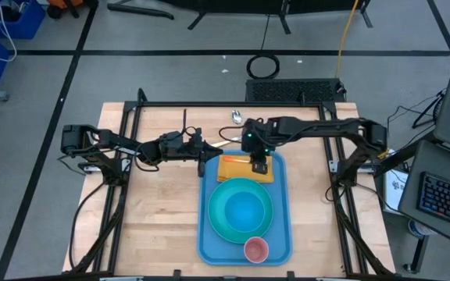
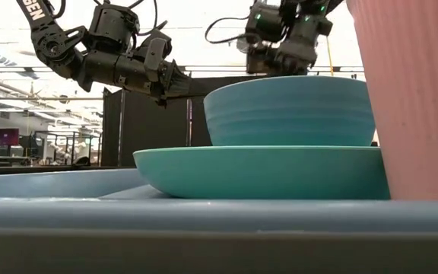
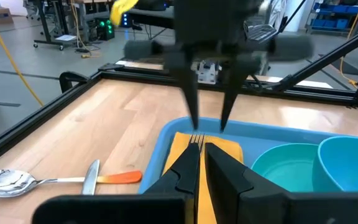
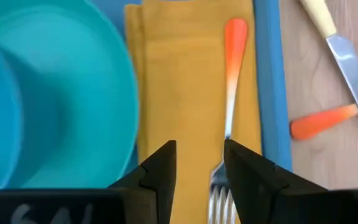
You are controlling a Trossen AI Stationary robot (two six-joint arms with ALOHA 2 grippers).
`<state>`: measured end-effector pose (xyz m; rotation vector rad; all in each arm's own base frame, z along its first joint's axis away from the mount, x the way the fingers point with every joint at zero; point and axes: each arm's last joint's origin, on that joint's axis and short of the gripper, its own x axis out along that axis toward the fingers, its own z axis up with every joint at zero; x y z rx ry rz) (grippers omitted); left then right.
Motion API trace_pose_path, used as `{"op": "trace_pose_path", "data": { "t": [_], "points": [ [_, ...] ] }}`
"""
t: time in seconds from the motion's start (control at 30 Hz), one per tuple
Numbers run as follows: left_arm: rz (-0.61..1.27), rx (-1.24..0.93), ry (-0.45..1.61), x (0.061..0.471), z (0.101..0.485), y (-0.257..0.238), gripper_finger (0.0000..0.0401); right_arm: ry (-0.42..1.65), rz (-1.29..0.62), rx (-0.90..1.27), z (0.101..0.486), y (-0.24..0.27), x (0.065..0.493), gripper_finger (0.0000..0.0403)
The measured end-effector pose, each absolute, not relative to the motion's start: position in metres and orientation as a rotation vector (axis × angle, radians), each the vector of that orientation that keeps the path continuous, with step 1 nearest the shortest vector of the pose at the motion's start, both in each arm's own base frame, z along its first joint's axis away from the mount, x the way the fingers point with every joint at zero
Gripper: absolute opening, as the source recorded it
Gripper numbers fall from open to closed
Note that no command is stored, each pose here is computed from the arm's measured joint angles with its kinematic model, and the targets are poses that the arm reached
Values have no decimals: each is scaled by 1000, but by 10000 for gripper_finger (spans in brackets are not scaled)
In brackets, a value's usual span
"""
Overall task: Set up tray
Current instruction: Adjust the pink cup on the blue serving tray
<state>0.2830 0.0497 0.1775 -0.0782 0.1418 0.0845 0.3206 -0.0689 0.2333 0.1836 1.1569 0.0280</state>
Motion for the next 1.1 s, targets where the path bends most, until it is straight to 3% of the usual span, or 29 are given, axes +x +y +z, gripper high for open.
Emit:
{"op": "trace_pose_path", "data": {
  "t": [0.27, 0.6, 0.93, 1.1],
  "points": [
    [84, -78, 143, 283, 177, 50, 31, 1190, -29, 371, 262, -39, 298, 125],
    [67, -77, 143, 284, 177, 44, 31, 1254, 49, 640, 282, 19, 281, 132],
    [35, -53, 145, 285, 177, 36, 31, 1127, 215, 638, 292, 101, 285, 126],
    [22, -56, 145, 286, 177, 32, 31, 1149, 146, 692, 285, 129, 282, 125]
  ]
}}
